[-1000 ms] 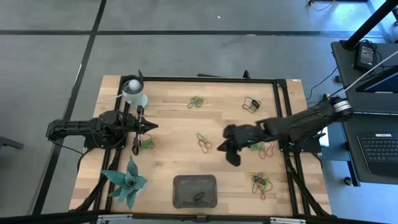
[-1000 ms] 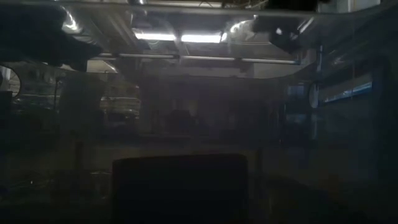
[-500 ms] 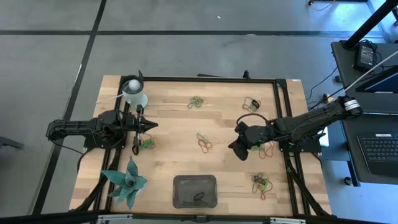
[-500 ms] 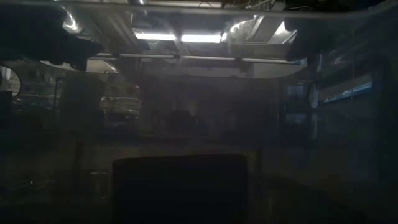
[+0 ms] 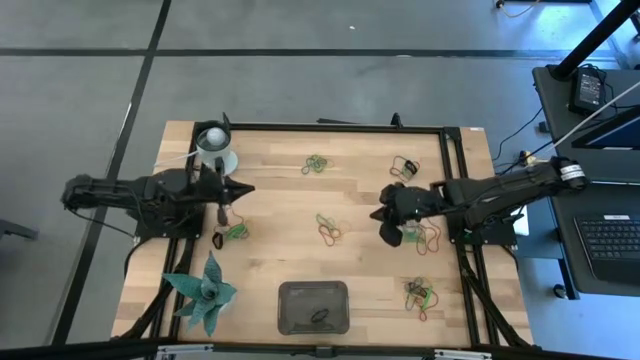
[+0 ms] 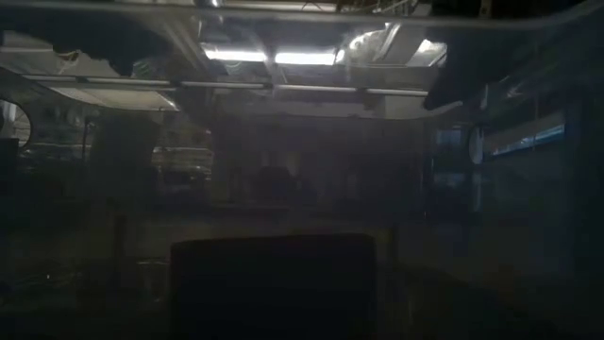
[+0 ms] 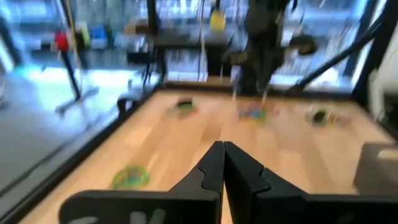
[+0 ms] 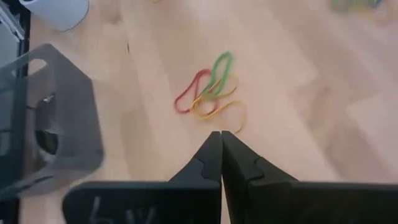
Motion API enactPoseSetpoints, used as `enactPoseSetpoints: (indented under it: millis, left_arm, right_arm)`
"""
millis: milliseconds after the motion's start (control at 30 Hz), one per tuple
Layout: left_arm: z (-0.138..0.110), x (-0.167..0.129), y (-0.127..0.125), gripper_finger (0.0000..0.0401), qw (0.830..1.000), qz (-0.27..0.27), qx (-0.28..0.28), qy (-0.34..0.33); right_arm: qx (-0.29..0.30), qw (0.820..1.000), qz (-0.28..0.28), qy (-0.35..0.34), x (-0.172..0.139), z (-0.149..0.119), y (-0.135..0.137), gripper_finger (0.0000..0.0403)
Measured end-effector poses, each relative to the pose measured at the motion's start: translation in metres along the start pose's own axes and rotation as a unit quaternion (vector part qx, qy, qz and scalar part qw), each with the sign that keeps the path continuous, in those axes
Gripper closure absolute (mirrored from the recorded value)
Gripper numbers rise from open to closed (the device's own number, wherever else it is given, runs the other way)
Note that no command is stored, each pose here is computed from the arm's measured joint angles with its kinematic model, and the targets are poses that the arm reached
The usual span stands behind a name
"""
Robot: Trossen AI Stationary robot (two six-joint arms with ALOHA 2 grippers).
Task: Pick and place rubber bands into bin
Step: Put the red rubber band into the black bin
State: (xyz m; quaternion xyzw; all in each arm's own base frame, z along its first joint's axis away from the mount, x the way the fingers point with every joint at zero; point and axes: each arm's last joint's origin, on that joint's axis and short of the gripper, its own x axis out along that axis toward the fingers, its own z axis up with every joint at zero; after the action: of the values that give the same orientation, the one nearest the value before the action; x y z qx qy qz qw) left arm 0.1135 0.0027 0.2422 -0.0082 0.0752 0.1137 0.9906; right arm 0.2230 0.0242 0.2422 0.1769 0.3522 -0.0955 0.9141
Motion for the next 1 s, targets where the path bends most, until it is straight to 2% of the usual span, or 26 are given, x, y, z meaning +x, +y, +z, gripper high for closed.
enactPoseSetpoints:
  millis: [100, 200, 367, 500, 633, 767, 900, 1000]
  left_arm:
    - [0.019, 0.015, -0.007, 0.0398, 0.998, 0.027, -0.002, 0.061]
    - [0.038, 0.033, -0.013, 0.0398, 0.989, 0.075, -0.035, 0.122]
    - [0.064, 0.059, -0.023, 0.0398, 0.964, 0.116, -0.055, 0.233]
    - [0.075, 0.075, -0.028, 0.0398, 0.939, 0.147, -0.076, 0.303]
    - [0.072, 0.082, -0.025, 0.0398, 0.897, 0.176, -0.095, 0.395]
    - [0.058, 0.083, -0.019, 0.0396, 0.839, 0.186, -0.143, 0.491]
    - [0.045, 0.082, -0.016, 0.0378, 0.783, 0.224, -0.178, 0.552]
    - [0.036, 0.081, -0.011, 0.0353, 0.753, 0.255, -0.211, 0.569]
  right_arm:
    - [-0.034, 0.999, 0.017, -0.006, -0.001, -0.001, -0.014, 0.0402]
    - [-0.044, 0.998, 0.052, -0.01, 0.001, -0.013, -0.033, 0.0402]
    - [-0.038, 0.993, 0.104, -0.04, 0.0, -0.04, -0.059, 0.0403]
    - [-0.04, 0.988, 0.127, -0.08, -0.004, -0.049, -0.066, 0.0403]
    - [-0.058, 0.983, 0.133, -0.108, -0.008, -0.048, -0.066, 0.0401]
    - [-0.08, 0.98, 0.135, -0.121, -0.009, -0.046, -0.065, 0.0394]
    - [-0.088, 0.979, 0.134, -0.122, -0.009, -0.046, -0.065, 0.0393]
    - [-0.09, 0.979, 0.134, -0.121, -0.009, -0.046, -0.065, 0.0392]
